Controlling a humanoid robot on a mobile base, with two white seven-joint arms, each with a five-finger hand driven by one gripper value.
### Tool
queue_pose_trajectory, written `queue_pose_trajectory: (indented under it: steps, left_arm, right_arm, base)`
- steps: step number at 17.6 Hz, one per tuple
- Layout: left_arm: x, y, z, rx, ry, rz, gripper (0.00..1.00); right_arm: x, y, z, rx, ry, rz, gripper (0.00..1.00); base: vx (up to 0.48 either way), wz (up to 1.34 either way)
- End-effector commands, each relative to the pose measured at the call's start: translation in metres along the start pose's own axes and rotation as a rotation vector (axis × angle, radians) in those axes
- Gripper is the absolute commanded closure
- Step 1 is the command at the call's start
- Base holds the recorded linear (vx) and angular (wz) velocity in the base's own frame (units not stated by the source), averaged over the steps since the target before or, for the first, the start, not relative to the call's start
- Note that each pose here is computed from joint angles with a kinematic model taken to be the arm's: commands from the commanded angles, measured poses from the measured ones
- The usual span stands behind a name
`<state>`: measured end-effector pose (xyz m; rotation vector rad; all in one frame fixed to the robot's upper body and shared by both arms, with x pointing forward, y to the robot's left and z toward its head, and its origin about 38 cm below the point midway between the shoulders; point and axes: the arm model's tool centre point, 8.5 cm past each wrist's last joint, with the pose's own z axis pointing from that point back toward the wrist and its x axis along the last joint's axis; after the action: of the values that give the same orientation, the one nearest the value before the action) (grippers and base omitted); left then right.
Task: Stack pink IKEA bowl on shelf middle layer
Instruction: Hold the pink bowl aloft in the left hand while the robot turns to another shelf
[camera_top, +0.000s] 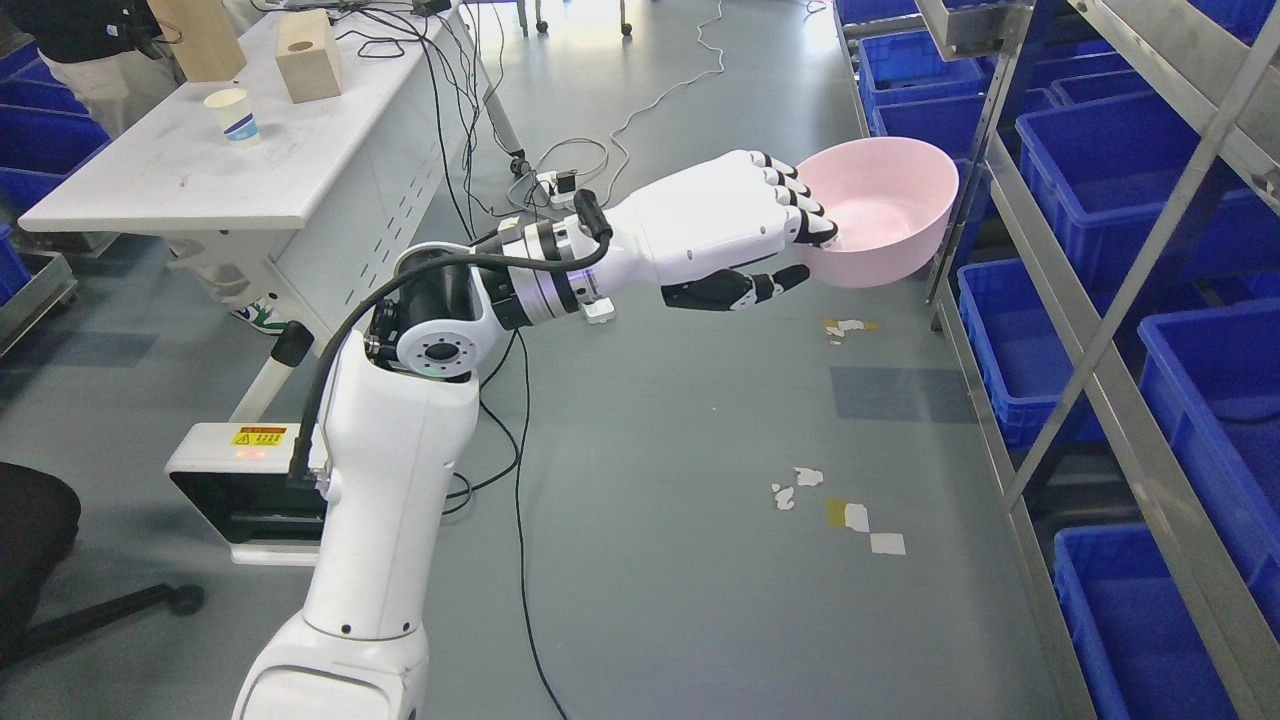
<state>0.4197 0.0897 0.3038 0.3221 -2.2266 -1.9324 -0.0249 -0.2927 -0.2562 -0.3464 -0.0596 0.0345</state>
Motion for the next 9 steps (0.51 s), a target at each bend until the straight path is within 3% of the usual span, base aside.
queue_pose_trajectory:
  steps: [1, 9]
  left_arm:
    - [-0.0025, 0.0012, 0.0059, -0.006, 0.009, -0.007, 0.97]
    - [-0.0027, 0.0022, 0.0066, -0.002, 0.009, -0.007, 0.97]
  right_arm:
    - [0.0058, -0.0109, -0.0032, -0.017, -0.019, 0.002, 0.0]
    - [0.0058, -0.0109, -0.0032, -0.017, -0.019, 0.002, 0.0]
  base:
    - [0.347, 0.04]
    - [0.369, 0.1]
